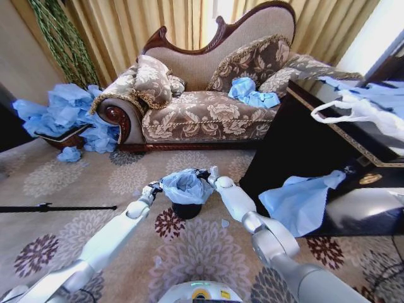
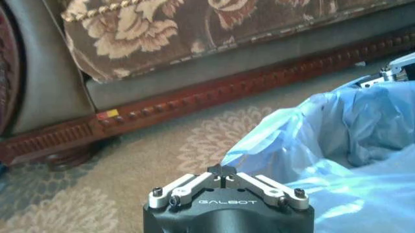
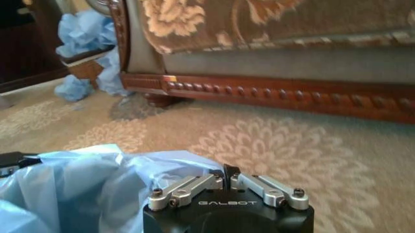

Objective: Place a garbage bag over the trash bin.

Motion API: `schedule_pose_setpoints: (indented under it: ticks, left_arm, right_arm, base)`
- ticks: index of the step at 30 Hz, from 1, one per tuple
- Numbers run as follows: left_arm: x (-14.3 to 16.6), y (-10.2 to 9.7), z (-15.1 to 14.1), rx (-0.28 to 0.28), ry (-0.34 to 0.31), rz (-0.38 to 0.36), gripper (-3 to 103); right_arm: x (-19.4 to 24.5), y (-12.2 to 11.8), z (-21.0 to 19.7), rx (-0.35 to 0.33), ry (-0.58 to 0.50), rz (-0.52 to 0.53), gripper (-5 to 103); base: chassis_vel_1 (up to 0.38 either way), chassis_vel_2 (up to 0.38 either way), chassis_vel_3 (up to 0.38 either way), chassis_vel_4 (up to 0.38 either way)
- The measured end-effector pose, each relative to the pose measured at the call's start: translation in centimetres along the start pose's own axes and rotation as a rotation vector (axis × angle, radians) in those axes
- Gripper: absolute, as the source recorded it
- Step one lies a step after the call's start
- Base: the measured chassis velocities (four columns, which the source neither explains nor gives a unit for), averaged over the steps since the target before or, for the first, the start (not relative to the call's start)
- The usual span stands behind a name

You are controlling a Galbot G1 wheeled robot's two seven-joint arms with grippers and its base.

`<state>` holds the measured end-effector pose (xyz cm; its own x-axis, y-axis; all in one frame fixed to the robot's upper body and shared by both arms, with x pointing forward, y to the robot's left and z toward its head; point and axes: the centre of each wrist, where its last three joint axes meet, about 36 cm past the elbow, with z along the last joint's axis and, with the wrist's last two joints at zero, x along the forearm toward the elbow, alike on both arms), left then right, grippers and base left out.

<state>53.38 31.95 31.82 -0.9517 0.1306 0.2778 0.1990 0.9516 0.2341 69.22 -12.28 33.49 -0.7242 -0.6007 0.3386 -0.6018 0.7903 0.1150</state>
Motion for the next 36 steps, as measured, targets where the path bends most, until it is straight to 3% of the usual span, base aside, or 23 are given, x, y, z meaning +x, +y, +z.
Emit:
schedule_pose_setpoints:
  ticks: [8,13,25,35,36]
  left_arm:
    - [-0.8,-1.2,1.0,-0.002,0.022,0.028,0]
    - [-0.9,-0.8,1.1,-0.011,0.021,0.032,0]
    - [1.4,2.3,1.6,-0.064,0.016,0.042,0]
    - [3.5,1.8,1.8,-0.074,0.005,0.092,0]
    - [4.4,1.6,2.5,-0.097,0.003,0.111,0]
  right_arm:
    - [0.2,-0.2,1.0,-0.042,0.038,0.003,0]
    - [0.4,0.0,1.6,-0.052,0.048,-0.012,0]
    - [2.5,0.7,5.3,-0.038,0.077,-0.055,0]
    - [4.6,2.0,8.3,-0.037,0.048,-0.049,0]
    - [4.9,2.1,9.0,-0.042,0.041,-0.037,4]
  base:
    - [0.0,0.0,0.0,0.0]
    - [0.0,0.0,0.0,0.0]
    - [0.0,0.0,0.0,0.0]
    - [0.0,0.0,0.0,0.0]
    - [0.0,0.0,0.0,0.0]
